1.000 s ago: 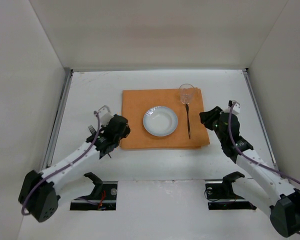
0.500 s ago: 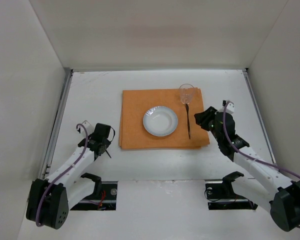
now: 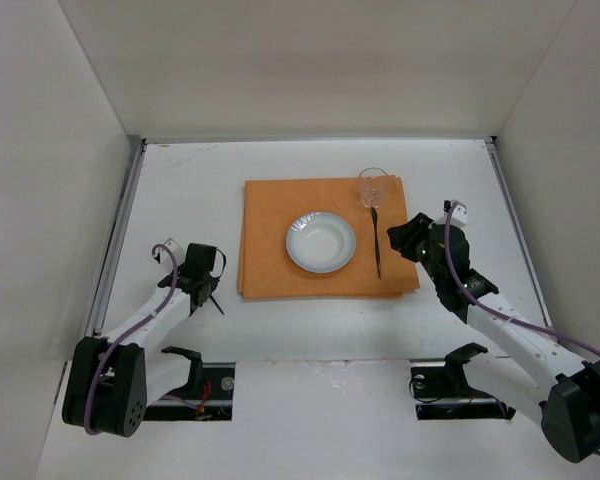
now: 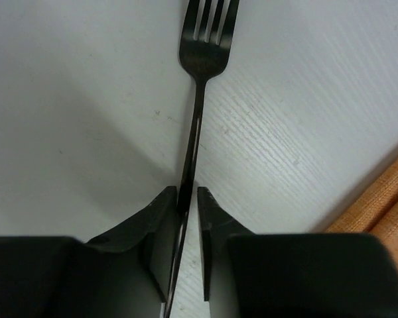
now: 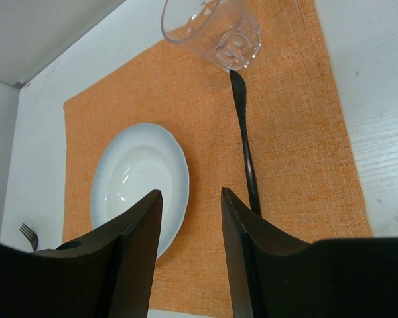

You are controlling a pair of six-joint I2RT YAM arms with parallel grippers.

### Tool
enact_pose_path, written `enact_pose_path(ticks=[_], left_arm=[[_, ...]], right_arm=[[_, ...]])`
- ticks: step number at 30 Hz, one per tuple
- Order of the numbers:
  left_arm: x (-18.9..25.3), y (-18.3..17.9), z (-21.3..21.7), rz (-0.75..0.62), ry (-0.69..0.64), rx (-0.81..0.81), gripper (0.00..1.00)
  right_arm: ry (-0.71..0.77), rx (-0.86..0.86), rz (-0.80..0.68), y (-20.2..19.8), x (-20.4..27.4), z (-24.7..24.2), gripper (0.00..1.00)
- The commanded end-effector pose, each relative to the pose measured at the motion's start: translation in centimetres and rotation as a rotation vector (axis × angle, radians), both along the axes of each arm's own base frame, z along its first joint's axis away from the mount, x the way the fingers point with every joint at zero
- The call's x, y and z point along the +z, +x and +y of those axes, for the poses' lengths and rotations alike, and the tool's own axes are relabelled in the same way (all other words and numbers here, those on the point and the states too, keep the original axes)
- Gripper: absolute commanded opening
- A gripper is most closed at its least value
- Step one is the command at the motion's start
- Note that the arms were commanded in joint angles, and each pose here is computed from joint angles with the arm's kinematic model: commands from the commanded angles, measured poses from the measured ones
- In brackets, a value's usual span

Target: Set the dinner table for one person

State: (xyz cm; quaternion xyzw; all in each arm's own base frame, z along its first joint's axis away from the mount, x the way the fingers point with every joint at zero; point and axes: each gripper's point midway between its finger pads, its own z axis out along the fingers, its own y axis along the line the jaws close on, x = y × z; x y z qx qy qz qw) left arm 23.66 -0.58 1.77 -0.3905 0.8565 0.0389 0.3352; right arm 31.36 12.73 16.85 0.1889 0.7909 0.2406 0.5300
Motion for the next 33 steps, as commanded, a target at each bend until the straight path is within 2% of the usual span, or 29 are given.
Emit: enact_pose_path(ticks=[1, 5, 10, 13, 16, 20, 22, 26, 33], left_arm=[[-1.4, -0.9, -0.3, 0.049, -0.024, -0.026, 0.12], [-0.9, -1.1, -0.2, 0.031, -0.034, -0.026, 0.02], [6.3, 1.4, -1.5, -0.142, -0.006, -0.119, 0.01], [9.9, 3.4, -4.8, -0.21, -0.001, -0.259, 0.01], [11.9, 5.7, -10.2, -0.217, 0.034, -0.457, 0.02], [11.3, 8.1, -15.8, -0.195, 0.117, -0.612, 0.02], [10.4, 9.1, -17.1, -0.166, 0.144, -0.642, 0.02], [9.1, 10.5, -17.6, -0.134, 0.159, -0.651, 0.03], [6.6, 10.6, -17.4, -0.076, 0.161, -0.661, 0.03]], right_arm=[[0.032, 0.01, -0.091, 0.8, 3.0, 0.5, 0.47], [0.027, 0.007, -0.097, 0.8, 3.2, 0.4, 0.47], [0.027, 0.013, -0.08, 0.9, 2.7, 0.7, 0.47], [0.022, 0.006, -0.083, 1.0, 2.7, 0.6, 0.47], [0.026, 0.014, -0.078, 1.0, 2.6, 0.7, 0.47], [0.019, 0.001, -0.084, 1.0, 2.7, 0.4, 0.47], [0.018, 0.004, -0.071, 1.1, 2.3, 0.6, 0.47], [0.014, 0.008, -0.074, 1.1, 2.4, 0.7, 0.47], [0.015, 0.006, -0.075, 1.1, 2.4, 0.7, 0.48]])
